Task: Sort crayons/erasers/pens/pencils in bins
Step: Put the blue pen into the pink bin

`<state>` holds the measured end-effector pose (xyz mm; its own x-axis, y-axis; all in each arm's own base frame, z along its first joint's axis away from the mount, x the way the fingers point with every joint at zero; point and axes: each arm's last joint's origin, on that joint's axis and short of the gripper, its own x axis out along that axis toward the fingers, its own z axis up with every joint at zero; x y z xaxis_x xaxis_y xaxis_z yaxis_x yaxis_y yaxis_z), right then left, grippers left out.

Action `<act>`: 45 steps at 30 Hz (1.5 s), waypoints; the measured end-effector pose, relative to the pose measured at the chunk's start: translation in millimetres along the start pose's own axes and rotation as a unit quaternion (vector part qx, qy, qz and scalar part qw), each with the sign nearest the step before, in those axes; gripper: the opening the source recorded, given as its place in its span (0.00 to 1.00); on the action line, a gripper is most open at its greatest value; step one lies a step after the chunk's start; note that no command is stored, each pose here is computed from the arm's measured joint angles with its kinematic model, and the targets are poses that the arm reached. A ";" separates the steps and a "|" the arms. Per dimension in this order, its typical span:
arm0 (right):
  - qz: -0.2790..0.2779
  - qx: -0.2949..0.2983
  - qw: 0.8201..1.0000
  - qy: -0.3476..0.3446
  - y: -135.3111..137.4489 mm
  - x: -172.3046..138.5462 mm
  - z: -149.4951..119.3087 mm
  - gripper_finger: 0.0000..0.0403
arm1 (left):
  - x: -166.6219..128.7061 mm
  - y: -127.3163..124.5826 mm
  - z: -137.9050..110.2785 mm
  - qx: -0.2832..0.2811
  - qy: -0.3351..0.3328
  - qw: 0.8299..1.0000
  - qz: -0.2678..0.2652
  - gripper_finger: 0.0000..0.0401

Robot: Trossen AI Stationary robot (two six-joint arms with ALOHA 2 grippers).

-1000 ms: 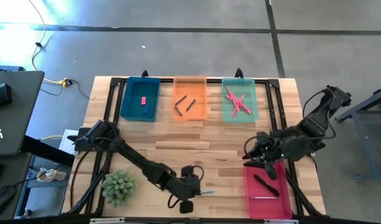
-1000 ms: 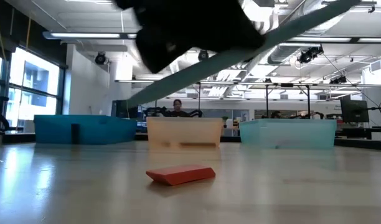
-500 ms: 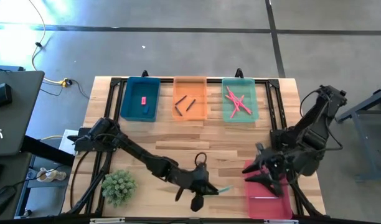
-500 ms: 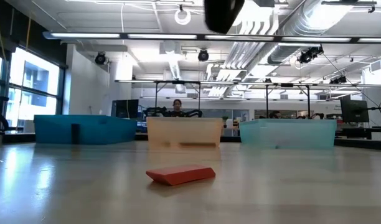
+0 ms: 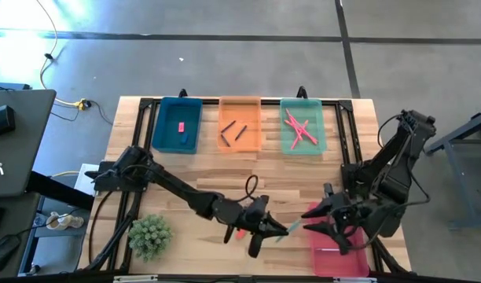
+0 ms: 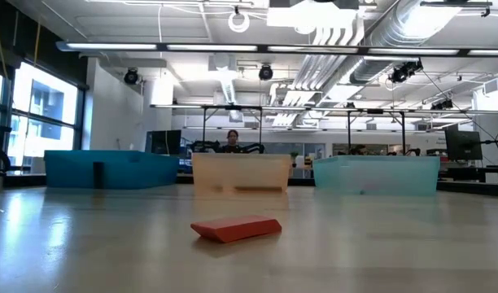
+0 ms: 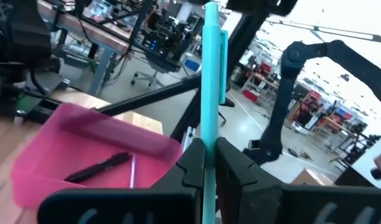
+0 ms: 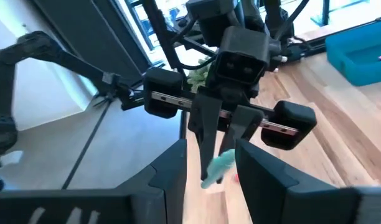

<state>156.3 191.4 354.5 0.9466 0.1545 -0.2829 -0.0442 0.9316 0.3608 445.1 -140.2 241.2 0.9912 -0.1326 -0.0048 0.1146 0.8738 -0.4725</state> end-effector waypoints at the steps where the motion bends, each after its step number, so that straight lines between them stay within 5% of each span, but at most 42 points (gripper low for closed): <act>1: -0.005 -0.001 1.000 -0.002 0.6 1.6 -1.1 0.32 | 0.3 1.6 1.0 0.000 -0.001 1.000 0.002 0.00; 45: -0.082 0.040 0.995 -0.047 -2.3 25.5 -5.8 0.31 | 3.3 18.6 19.1 0.033 -0.042 0.999 -0.002 0.00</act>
<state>178.7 195.1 341.3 0.9645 -0.0329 -0.2619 0.1360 0.9123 0.3863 451.8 -115.5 249.3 0.9925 -0.0990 0.0717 0.1198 0.9029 -0.4128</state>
